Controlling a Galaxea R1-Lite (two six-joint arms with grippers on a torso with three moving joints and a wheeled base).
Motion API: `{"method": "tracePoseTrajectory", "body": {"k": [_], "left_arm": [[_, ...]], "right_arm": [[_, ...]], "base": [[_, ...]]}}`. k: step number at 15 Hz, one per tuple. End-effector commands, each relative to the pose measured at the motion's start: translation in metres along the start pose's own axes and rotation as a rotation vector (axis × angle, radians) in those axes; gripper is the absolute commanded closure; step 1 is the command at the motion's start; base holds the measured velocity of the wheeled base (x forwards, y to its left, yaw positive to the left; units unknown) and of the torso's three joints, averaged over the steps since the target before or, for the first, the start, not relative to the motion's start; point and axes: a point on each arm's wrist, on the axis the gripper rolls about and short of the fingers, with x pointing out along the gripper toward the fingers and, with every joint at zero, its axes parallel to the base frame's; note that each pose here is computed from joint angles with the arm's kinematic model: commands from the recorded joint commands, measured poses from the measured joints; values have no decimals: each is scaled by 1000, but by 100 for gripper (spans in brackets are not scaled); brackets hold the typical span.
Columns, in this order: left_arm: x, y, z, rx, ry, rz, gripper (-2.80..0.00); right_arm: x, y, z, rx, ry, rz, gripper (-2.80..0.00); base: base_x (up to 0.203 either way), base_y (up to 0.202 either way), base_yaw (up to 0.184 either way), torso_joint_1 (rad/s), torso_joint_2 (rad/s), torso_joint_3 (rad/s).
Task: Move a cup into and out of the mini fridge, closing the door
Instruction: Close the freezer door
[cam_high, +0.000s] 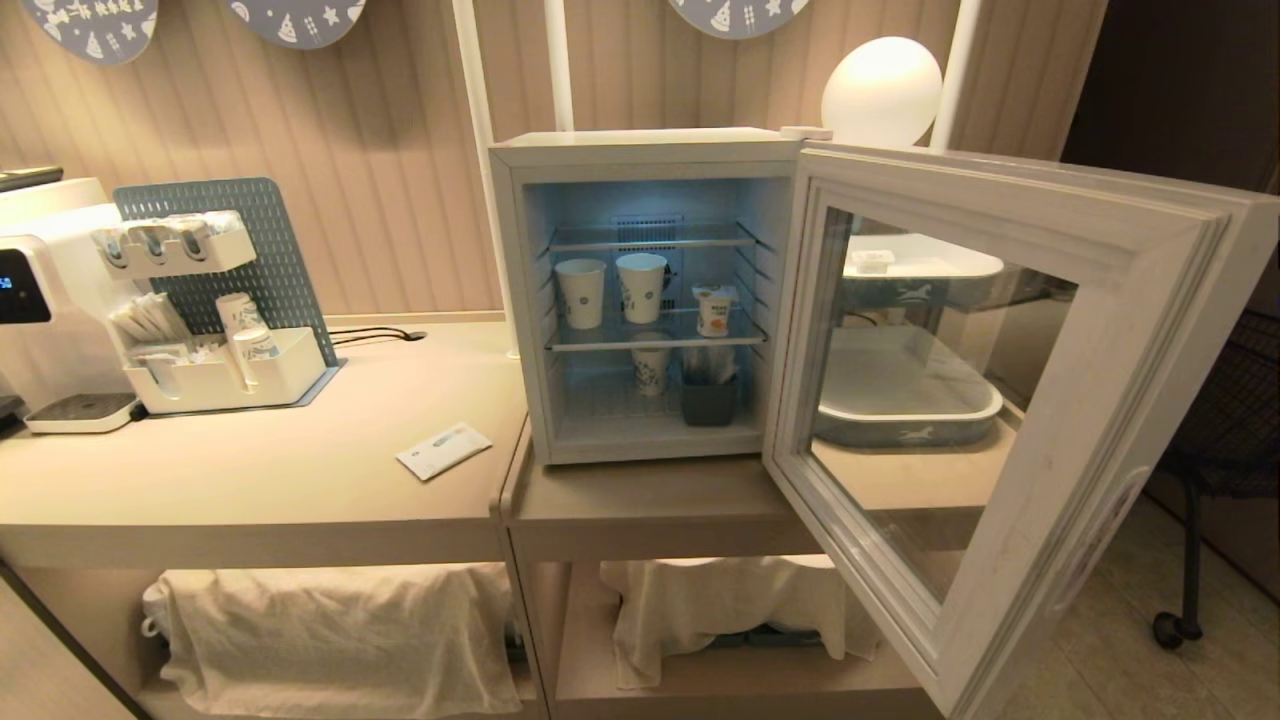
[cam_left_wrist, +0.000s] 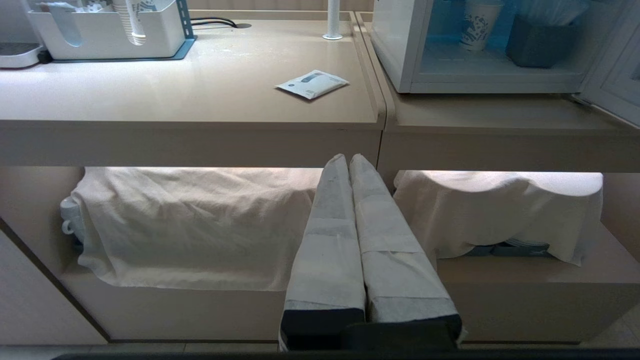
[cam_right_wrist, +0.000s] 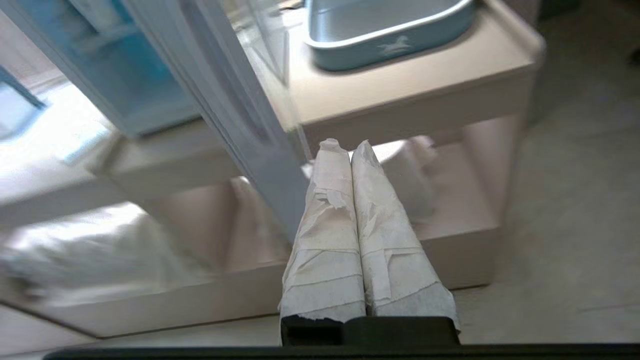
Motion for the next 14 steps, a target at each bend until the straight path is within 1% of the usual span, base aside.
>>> {"method": "tracePoseTrajectory", "body": {"k": [1, 2, 3, 4, 5, 7, 9, 10, 12, 14], "left_arm": [[0, 0, 0, -1, 1, 1, 0], [0, 0, 0, -1, 1, 1, 0], [0, 0, 0, -3, 1, 1, 0], [0, 0, 0, -3, 1, 1, 0], [0, 0, 0, -3, 1, 1, 0], [0, 0, 0, -3, 1, 1, 0], [0, 0, 0, -3, 1, 1, 0], [0, 0, 0, -3, 1, 1, 0], [0, 0, 0, -3, 2, 1, 0], [0, 0, 0, -4, 2, 2, 0]], "right_arm": [[49, 9, 28, 76, 155, -29, 0], [64, 12, 38, 125, 161, -22, 0], [76, 16, 46, 186, 158, 4, 0], [82, 20, 52, 254, 177, 82, 0], [82, 22, 54, 300, 200, 162, 0], [81, 24, 55, 363, 264, 303, 0], [80, 24, 55, 404, 316, 408, 0], [80, 24, 56, 415, 332, 440, 0], [81, 24, 55, 423, 354, 466, 0], [82, 23, 57, 429, 348, 458, 0]], "base": [[0, 0, 0, 0, 0, 0], [0, 0, 0, 0, 0, 0], [0, 0, 0, 0, 0, 0], [0, 0, 0, 0, 0, 0], [0, 0, 0, 0, 0, 0], [0, 0, 0, 0, 0, 0], [0, 0, 0, 0, 0, 0], [0, 0, 0, 0, 0, 0], [0, 0, 0, 0, 0, 0], [0, 0, 0, 0, 0, 0]]}}
